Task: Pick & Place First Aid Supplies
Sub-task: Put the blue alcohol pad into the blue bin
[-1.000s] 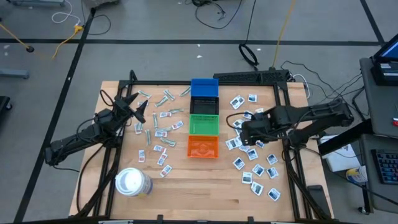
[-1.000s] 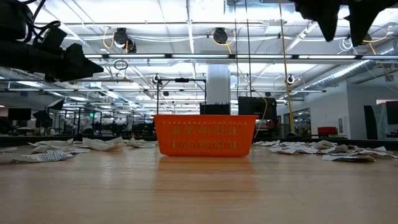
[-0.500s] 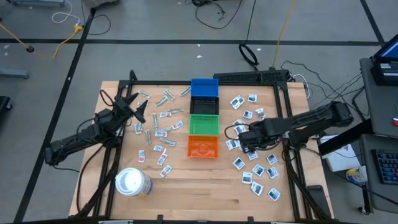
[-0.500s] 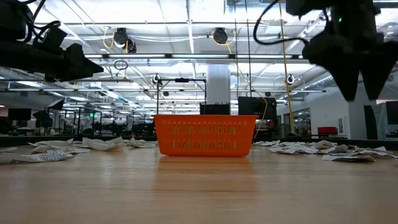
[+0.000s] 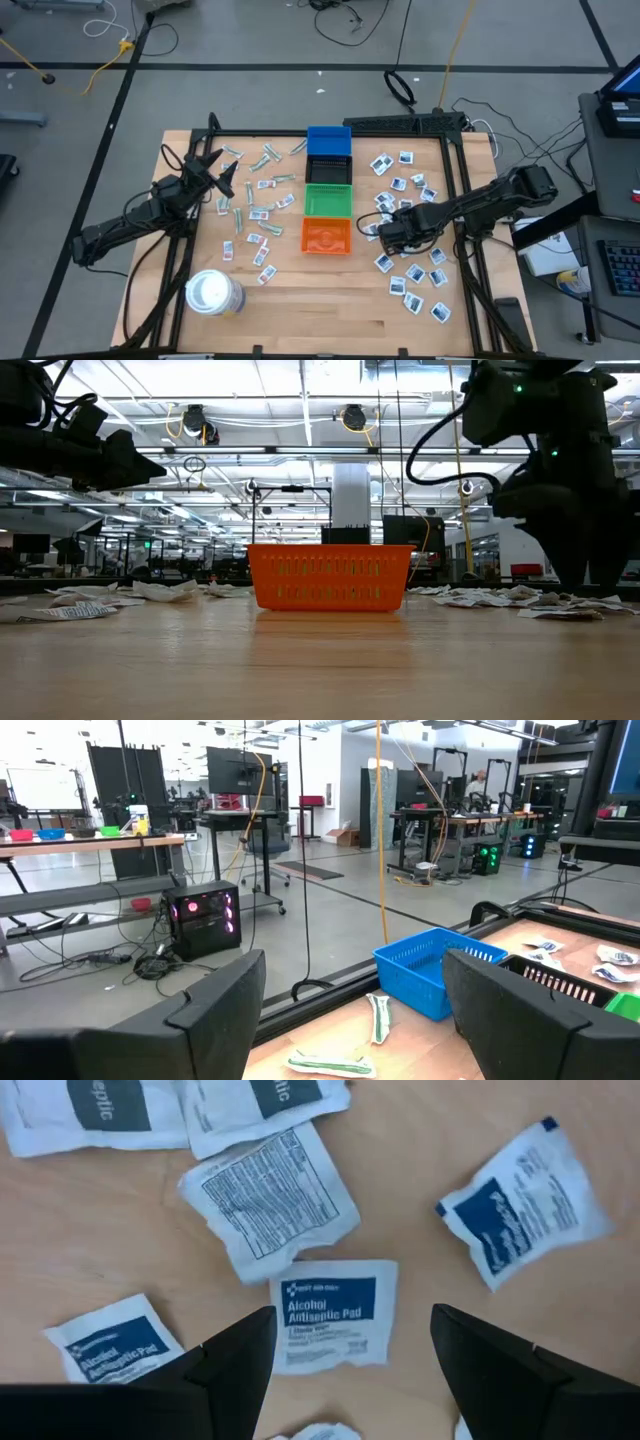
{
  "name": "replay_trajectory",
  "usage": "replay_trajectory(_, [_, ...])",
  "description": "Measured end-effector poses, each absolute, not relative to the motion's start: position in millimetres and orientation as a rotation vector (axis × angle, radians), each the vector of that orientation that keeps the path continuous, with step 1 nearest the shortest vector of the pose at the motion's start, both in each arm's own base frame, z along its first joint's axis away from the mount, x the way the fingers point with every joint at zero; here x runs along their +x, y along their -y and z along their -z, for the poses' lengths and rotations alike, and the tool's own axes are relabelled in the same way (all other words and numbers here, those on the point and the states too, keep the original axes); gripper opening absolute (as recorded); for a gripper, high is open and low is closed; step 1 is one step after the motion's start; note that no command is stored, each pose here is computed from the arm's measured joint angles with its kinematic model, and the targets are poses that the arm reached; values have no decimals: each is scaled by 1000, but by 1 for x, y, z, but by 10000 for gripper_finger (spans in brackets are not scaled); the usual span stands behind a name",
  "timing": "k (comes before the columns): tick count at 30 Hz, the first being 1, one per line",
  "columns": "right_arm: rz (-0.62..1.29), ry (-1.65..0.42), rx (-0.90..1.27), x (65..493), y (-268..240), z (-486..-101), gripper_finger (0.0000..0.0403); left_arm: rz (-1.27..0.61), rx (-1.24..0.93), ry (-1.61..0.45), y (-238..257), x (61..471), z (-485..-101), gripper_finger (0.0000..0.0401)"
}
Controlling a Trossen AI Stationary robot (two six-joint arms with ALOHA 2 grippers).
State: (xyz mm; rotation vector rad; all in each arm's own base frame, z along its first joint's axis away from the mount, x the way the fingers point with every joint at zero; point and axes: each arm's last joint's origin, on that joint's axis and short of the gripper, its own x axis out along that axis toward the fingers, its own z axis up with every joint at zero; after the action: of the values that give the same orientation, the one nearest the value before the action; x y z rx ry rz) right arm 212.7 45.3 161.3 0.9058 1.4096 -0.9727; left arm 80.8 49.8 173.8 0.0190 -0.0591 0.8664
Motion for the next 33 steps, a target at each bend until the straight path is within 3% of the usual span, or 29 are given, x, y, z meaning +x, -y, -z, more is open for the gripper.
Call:
replay_trajectory(9, [914, -1427, 945, 212, -49, -144, 262, -866, 19, 59, -50, 81, -174, 306])
replay_trajectory(13, [909, -1427, 945, 213, -49, -144, 243, -867, 19, 62, -50, 81, -174, 306])
replay_trajectory(27, [860, -1431, 1036, 210, -50, -134, 57, -866, 19, 64, -50, 81, -174, 306])
replay_trajectory(33, [834, -1426, 1039, 212, -51, -141, 6, -866, 19, 64, -50, 81, -174, 306])
